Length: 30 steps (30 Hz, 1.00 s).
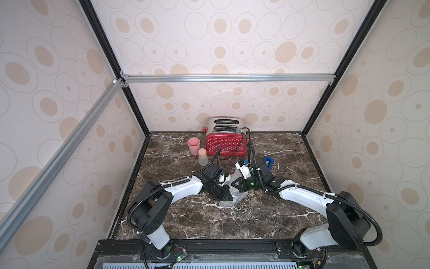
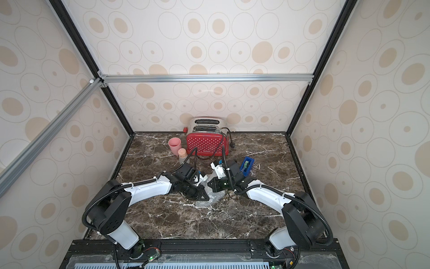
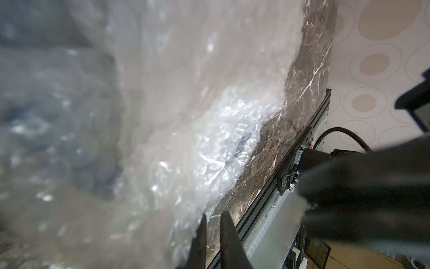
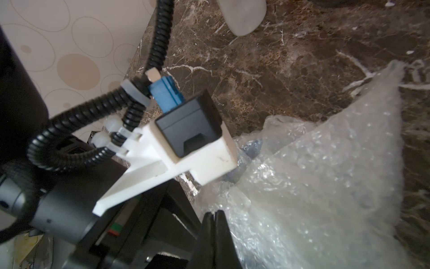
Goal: Wrap bowls in bubble wrap
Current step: Stick the tape on the bubble wrap.
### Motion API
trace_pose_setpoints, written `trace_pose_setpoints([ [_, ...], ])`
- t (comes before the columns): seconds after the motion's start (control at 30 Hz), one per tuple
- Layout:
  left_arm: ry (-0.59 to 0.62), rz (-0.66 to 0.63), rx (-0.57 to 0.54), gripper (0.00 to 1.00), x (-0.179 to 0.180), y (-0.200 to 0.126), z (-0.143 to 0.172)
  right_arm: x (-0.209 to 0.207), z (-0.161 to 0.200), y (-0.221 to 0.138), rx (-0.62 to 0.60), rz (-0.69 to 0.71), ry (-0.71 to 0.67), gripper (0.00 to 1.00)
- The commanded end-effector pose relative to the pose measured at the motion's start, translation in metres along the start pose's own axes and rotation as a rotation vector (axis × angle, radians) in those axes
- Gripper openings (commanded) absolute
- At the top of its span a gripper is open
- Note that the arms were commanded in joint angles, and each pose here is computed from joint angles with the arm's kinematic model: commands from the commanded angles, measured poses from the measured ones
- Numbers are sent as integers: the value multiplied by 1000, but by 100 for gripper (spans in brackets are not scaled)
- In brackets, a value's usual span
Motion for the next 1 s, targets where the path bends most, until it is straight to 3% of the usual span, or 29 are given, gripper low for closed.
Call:
trace_pose_setpoints([
  [0.0, 29, 1, -20, 14, -9, -7, -5, 2, 3, 5, 26, -59, 20, 0],
  [0.23, 30, 0, -22, 14, -9, -7, -5, -8, 6, 22, 81, -36, 40, 0],
  [0.63, 27, -3, -19, 13, -8, -4, -7, -46, -9, 27, 33, 10, 138, 0],
  [0.97, 30, -1, -33, 13, -12, -8, -8, -52, -13, 33, 36, 36, 130, 0],
])
Point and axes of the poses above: each gripper's point midway between its finger pads, its own y axis out along the fingers, its own x axis along the line the jaws close on, z = x × y, the point moved 8 cm from there along -y, back along the fingers, and after that the axes turned 13 degrees about -y, right-handed, at the moved point
